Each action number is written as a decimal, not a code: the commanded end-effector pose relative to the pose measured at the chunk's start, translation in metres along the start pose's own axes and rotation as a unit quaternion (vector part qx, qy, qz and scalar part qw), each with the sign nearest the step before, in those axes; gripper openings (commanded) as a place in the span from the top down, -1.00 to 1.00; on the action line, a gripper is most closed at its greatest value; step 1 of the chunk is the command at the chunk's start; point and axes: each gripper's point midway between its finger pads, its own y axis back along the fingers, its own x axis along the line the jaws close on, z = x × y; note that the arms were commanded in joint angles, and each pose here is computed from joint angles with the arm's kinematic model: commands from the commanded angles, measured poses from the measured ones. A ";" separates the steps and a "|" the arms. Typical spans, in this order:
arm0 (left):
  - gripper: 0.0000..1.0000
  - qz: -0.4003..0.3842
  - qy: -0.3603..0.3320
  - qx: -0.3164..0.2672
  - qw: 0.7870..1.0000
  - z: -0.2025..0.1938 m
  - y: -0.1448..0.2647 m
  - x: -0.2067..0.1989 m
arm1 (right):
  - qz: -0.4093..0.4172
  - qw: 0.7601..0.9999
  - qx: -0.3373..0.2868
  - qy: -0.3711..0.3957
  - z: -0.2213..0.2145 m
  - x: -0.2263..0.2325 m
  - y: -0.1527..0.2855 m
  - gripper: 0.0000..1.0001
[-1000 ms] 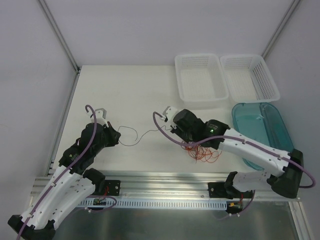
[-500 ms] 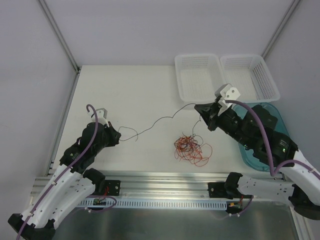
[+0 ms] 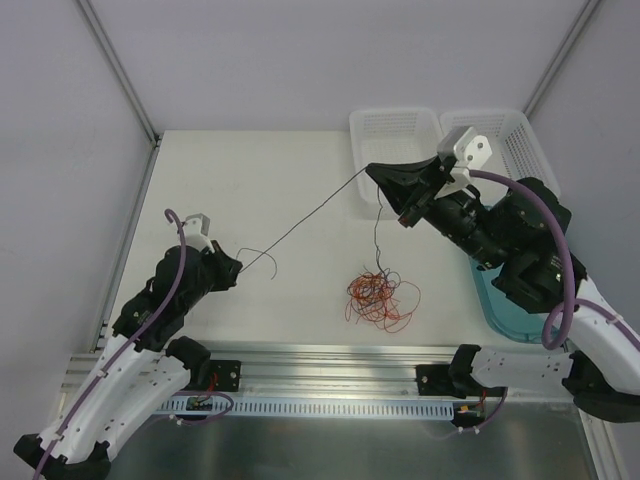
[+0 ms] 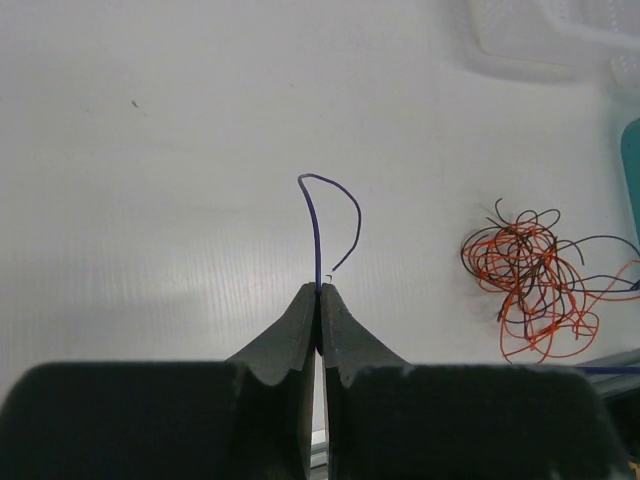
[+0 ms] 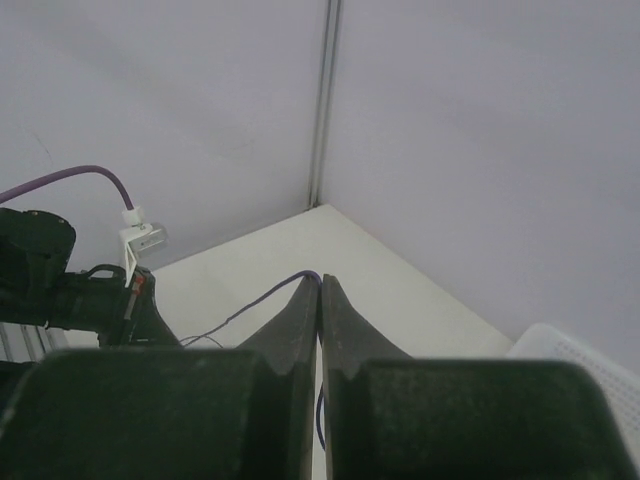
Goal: Untangle the cables
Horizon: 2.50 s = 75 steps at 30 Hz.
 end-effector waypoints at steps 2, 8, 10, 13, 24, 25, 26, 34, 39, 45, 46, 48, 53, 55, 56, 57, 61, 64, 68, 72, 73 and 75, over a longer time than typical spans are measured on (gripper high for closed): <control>1.00 -0.014 -0.013 -0.024 1.000 0.019 0.012 -0.008 | 0.008 0.988 -0.151 0.001 0.090 -0.003 -0.001 0.99; 1.00 -0.029 -0.022 -0.034 0.999 0.030 0.018 -0.016 | -0.031 0.992 -0.122 -0.021 0.080 -0.010 -0.034 0.99; 1.00 -0.030 -0.026 -0.037 0.999 0.033 0.020 -0.017 | -0.012 0.993 -0.119 -0.018 0.078 -0.003 -0.037 0.99; 1.00 -0.026 -0.029 -0.040 0.998 0.034 0.019 -0.015 | -0.023 0.989 -0.143 -0.031 0.086 -0.007 -0.037 0.99; 1.00 0.011 -0.016 -0.028 0.999 0.014 0.008 0.005 | -0.027 0.973 0.219 -0.073 -0.192 0.032 -0.085 0.99; 1.00 0.010 -0.017 -0.027 0.999 0.014 0.008 0.004 | -0.022 0.964 0.254 -0.072 -0.223 0.037 -0.091 0.99; 1.00 0.013 -0.017 -0.028 0.999 0.015 0.008 0.005 | -0.021 0.957 0.282 -0.069 -0.241 0.041 -0.091 0.99; 1.00 0.016 -0.015 -0.033 0.999 0.014 0.009 0.008 | 0.006 0.978 0.207 -0.030 -0.150 0.036 -0.132 0.99; 1.00 0.014 -0.016 -0.040 0.999 0.017 0.011 0.007 | -0.008 0.998 0.065 -0.010 -0.029 0.014 -0.133 0.99; 1.00 0.012 -0.012 -0.043 0.999 0.017 0.012 0.007 | -0.016 0.996 -0.081 -0.013 0.034 0.004 -0.103 0.99; 1.00 0.012 -0.012 -0.043 0.999 0.017 0.012 0.007 | -0.019 0.994 -0.111 -0.016 0.042 0.002 -0.102 0.99; 1.00 0.012 -0.012 -0.042 0.999 0.017 0.012 0.007 | -0.022 0.994 -0.107 -0.020 0.028 0.003 -0.100 0.99; 1.00 0.013 -0.012 -0.043 0.999 0.017 0.012 0.007 | 0.028 0.996 -0.086 -0.019 0.019 0.023 -0.117 0.99; 1.00 0.013 -0.012 -0.045 0.999 0.018 0.012 0.008 | 0.069 0.995 -0.076 -0.004 0.030 0.037 -0.126 0.99; 1.00 0.013 -0.012 -0.047 0.999 0.019 0.013 0.007 | 0.079 0.994 -0.078 0.003 0.033 0.041 -0.129 0.99; 1.00 0.013 -0.011 -0.050 0.999 0.020 0.014 0.008 | 0.080 0.993 -0.087 0.014 0.041 0.041 -0.130 0.99; 1.00 0.008 -0.016 -0.063 0.998 0.025 0.019 0.006 | 0.069 0.986 -0.144 0.040 0.089 0.032 -0.127 0.99; 1.00 0.008 -0.019 -0.070 0.997 0.028 0.021 0.007 | 0.064 0.989 -0.123 0.043 0.075 0.032 -0.136 0.99; 1.00 0.011 -0.017 -0.069 0.997 0.026 0.020 0.008 | 0.075 0.997 0.016 0.033 -0.031 0.043 -0.150 0.99; 0.97 0.017 -0.013 -0.059 0.998 0.023 0.016 0.010 | 0.046 0.987 0.155 -0.011 -0.155 0.044 -0.141 0.99; 0.96 0.014 -0.013 -0.055 0.998 0.021 0.015 0.008 | 0.038 0.984 0.172 -0.023 -0.175 0.043 -0.139 0.99; 0.95 0.015 -0.014 -0.047 0.999 0.019 0.012 0.008 | 0.024 0.974 0.219 -0.049 -0.227 0.045 -0.130 0.99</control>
